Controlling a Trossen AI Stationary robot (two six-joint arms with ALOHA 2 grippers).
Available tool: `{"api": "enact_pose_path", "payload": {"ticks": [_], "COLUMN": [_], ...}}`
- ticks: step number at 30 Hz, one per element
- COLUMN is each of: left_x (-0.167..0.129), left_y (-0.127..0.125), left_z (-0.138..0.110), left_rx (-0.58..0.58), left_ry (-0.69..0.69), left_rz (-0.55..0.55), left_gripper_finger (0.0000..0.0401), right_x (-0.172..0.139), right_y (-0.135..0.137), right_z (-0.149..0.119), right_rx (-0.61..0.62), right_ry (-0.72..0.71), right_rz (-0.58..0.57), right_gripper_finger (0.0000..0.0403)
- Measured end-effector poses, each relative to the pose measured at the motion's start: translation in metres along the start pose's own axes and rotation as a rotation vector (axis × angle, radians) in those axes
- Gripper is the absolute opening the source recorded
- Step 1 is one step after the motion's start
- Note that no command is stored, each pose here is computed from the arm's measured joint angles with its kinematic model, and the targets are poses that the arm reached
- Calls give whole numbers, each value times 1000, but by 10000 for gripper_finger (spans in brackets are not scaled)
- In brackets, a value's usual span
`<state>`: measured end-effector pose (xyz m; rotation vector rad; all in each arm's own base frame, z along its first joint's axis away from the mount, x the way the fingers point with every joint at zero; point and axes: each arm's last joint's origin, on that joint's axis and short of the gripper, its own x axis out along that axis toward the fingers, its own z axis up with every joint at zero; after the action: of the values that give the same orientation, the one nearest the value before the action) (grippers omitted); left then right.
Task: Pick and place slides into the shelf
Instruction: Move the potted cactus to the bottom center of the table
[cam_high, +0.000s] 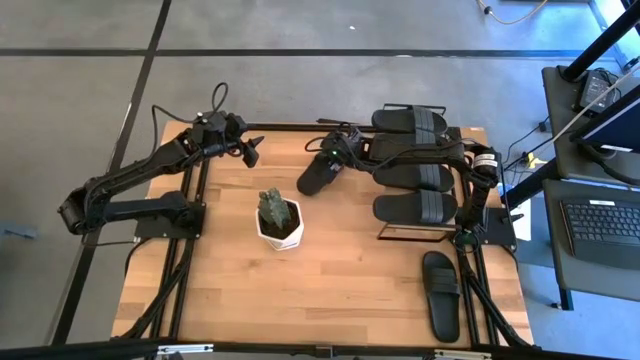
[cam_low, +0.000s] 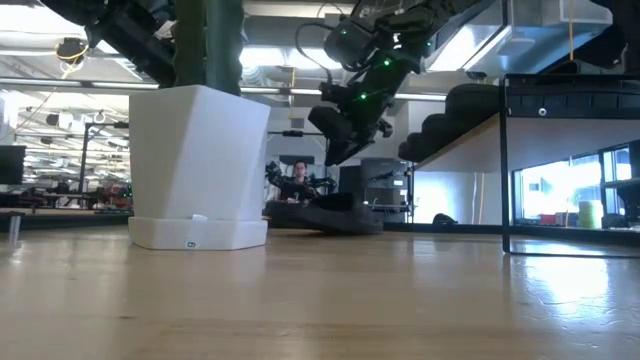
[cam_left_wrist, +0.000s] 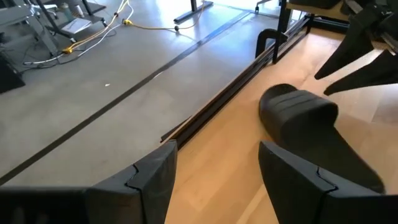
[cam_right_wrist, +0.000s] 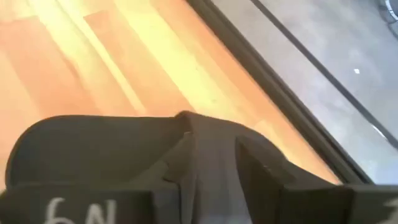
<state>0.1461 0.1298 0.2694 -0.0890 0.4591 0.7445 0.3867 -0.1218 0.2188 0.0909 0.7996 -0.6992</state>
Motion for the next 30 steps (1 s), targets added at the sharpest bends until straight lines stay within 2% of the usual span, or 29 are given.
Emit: {"api": "enact_pose_path", "payload": {"ticks": [6,9,12,16,21,30], "left_x": [0,0,-1,1,19,59], "left_y": [-3,-4,-5,-6,-3,-7], "left_z": [-1,-5,-8,-12,-31,-71], "left_rx": [0,-17,-80,-149,-181,-183], "left_ry": [7,49,80,127,263,423], "left_rz": [-103,-126,-167,-306,-320,-473], "left_gripper_finger": [218,218,218,218,218,218], "right_x": [-3,-13,-32,-66,-120,-209], "right_y": [0,-1,-5,-15,-27,-51], "right_z": [6,24,48,83,120,150], "right_rx": [4,19,18,-28,-77,-76], "right_ry": [-9,-47,-75,-103,-162,-264], "right_rz": [9,15,19,20,28,53], "right_gripper_finger": [137,139,139,139,139,139]}}
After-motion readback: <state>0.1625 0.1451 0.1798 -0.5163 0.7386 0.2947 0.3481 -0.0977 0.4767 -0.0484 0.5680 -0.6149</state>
